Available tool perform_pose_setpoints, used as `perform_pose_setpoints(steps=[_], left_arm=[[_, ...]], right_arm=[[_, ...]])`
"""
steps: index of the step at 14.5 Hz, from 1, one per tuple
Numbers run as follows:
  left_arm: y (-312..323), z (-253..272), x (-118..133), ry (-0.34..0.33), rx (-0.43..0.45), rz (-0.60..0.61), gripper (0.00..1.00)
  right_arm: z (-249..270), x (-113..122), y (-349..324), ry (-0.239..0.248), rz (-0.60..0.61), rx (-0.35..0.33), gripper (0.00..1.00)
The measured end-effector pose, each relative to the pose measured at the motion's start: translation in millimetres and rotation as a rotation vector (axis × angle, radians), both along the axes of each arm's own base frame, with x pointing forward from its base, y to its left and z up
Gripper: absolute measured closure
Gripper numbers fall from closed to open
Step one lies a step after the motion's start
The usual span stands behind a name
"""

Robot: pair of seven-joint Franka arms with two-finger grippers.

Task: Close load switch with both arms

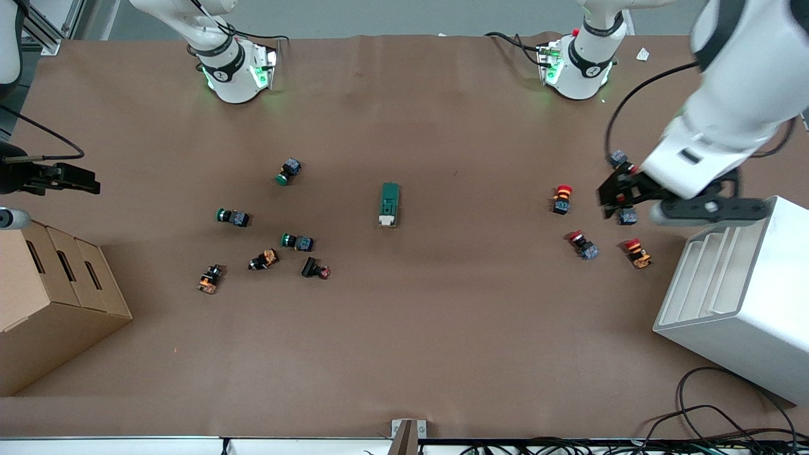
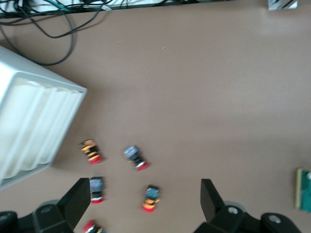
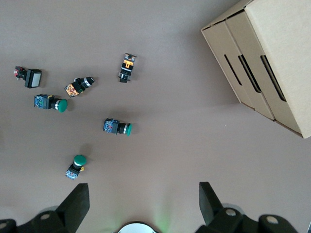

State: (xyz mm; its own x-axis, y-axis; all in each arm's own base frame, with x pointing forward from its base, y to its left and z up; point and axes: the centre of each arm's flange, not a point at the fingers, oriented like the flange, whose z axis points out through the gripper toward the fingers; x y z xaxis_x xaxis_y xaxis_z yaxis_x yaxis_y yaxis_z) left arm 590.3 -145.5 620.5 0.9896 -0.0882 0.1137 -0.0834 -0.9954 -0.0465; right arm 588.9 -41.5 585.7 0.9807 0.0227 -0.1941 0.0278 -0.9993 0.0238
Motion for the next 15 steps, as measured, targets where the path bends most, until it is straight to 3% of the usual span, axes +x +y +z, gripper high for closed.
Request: perform_pose_setpoints(steps=[3,9,15], left_arm=[[27.5,19.0,-14.6,0.035,-0.002,-0.031,0.00],[66.7,30.4,-29.2,0.099,-0.040,0.017,0.00],[81.1,32.6,-51.8,0.137,-0.047,0.047,0.00]], right_arm=[[12.1,-6.5,4.1,-0.014,0.002,0.019,0.00],[43.4,-32.4,20.0,-0.054,0.028,0.020,0.00],[62.8,-69.4,19.1,-0.081,0.027,0.024,0.00]])
